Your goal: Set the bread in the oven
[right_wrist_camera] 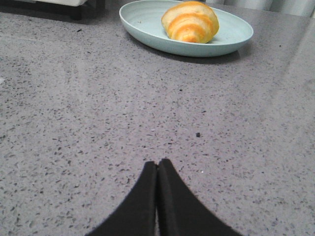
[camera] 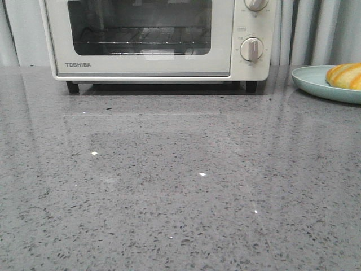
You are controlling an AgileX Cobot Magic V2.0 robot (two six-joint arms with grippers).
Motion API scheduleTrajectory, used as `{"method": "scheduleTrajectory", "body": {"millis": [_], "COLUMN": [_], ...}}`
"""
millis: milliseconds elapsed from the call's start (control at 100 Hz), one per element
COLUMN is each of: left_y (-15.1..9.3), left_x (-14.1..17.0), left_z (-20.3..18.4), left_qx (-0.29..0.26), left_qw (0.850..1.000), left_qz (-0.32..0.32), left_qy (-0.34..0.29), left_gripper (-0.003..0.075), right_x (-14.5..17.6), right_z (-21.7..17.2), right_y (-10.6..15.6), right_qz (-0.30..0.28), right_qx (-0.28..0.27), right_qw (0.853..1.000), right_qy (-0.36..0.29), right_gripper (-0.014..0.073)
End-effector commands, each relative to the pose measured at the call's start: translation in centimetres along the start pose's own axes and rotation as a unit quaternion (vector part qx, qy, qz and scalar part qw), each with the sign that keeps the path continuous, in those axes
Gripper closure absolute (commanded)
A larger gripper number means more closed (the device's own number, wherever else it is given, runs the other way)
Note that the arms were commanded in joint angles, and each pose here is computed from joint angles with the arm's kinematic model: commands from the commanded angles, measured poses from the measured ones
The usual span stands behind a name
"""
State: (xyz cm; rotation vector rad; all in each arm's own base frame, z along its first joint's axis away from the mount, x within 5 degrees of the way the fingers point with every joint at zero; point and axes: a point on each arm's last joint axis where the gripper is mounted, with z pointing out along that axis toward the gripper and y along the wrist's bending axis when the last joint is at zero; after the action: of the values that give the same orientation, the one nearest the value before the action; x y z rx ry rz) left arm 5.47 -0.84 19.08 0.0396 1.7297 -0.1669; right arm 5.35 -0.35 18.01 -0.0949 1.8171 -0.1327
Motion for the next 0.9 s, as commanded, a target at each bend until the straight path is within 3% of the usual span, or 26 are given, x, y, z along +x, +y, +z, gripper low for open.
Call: {"method": "scheduleTrajectory", "body": {"millis": [0,680,890], "left_y": [0.1,0.1,0.1], "left_x": [-0.1,-0.1,-0.1], "left_z": [-0.1,-0.1,-0.1], "left_qx": [-0.001,-0.001,-0.001], "left_qw": [0.999,0.999,0.999], "left_qz": [-0.010,-0.010,-0.014], "left_qy": [-0.040,-0.040,-0.040], "left_gripper": [0.0741,0.0741,0.0741], "right_x": [0.3,0.3,-0.9], "right_z": [0.1,0.1,0.0], "right_y": [0.1,0.1,0.1], "right_qz": [-0.002,-0.003,-0.003], "right_qx": [-0.001,-0.001,0.002], "right_qw": [1.000,1.000,0.996], "right_qy": [-0.020,-0.021,-0.084], "right_gripper": [0.0652,0.0652,0.0652]}}
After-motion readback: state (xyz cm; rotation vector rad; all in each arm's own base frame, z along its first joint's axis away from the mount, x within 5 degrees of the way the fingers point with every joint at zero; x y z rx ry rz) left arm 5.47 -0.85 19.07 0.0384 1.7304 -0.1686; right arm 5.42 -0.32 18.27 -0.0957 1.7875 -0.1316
